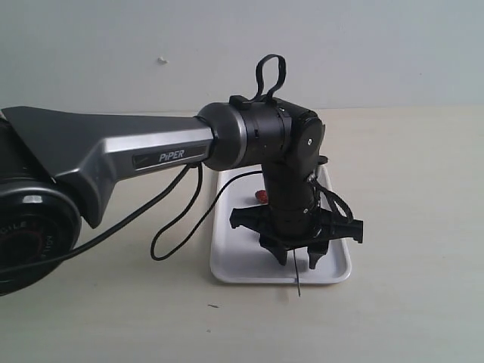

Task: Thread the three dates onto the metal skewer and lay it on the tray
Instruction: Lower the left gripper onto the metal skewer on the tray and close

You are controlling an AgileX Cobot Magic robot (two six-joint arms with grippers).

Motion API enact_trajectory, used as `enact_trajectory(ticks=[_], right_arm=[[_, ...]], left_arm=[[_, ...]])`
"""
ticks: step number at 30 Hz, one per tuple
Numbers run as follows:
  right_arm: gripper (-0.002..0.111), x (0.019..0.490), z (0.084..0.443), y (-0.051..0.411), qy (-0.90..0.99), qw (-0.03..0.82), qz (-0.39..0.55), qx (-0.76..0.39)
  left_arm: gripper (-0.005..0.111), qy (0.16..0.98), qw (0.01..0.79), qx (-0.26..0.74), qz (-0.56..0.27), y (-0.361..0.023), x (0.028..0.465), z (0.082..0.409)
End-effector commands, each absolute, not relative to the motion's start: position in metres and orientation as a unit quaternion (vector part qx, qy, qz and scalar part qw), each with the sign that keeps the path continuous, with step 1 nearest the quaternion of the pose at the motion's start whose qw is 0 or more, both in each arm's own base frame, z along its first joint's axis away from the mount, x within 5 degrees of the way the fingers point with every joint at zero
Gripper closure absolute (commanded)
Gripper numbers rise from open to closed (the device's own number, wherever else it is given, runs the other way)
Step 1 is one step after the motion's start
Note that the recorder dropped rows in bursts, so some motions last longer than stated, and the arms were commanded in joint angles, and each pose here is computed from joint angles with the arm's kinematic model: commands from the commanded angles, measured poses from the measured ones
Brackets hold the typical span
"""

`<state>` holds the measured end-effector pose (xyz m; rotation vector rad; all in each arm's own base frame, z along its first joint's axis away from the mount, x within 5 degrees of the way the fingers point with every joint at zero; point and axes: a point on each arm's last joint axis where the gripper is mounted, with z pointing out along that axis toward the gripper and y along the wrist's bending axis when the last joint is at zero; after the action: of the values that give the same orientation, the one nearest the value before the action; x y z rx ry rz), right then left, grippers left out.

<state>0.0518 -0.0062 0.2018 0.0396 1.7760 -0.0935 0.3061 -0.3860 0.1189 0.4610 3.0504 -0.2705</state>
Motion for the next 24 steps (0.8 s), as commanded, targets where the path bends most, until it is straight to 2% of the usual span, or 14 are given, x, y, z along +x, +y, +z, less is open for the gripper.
enact_trajectory(ticks=[1, 3, 9, 13, 24], right_arm=[[0.108, 0.0517, 0.2014, -0.0064, 0.771, 0.635, -0.045, 0.016], [0.108, 0.0517, 0.2012, -0.0065, 0.772, 0.634, -0.045, 0.016], [0.108, 0.0517, 0.2012, -0.0065, 0.772, 0.634, -0.045, 0.016], [0.108, 0.0517, 0.2012, -0.0065, 0.772, 0.634, -0.045, 0.016], [0.108, 0.0517, 0.2012, -0.0065, 0.772, 0.634, -0.045, 0.016]], left_arm=[[0.063, 0.986, 0.018, 0.149, -0.079, -0.3865, 0.3048, 0.1114], [0.066, 0.986, 0.015, 0.148, -0.079, -0.3863, 0.3044, 0.1113], [0.088, 0.986, 0.01, 0.149, -0.074, -0.3853, 0.3035, 0.1112], [0.098, 0.986, 0.011, 0.149, -0.075, -0.3856, 0.3038, 0.1112], [0.1, 0.988, 0.013, 0.135, -0.074, -0.3844, 0.3056, 0.1112]])
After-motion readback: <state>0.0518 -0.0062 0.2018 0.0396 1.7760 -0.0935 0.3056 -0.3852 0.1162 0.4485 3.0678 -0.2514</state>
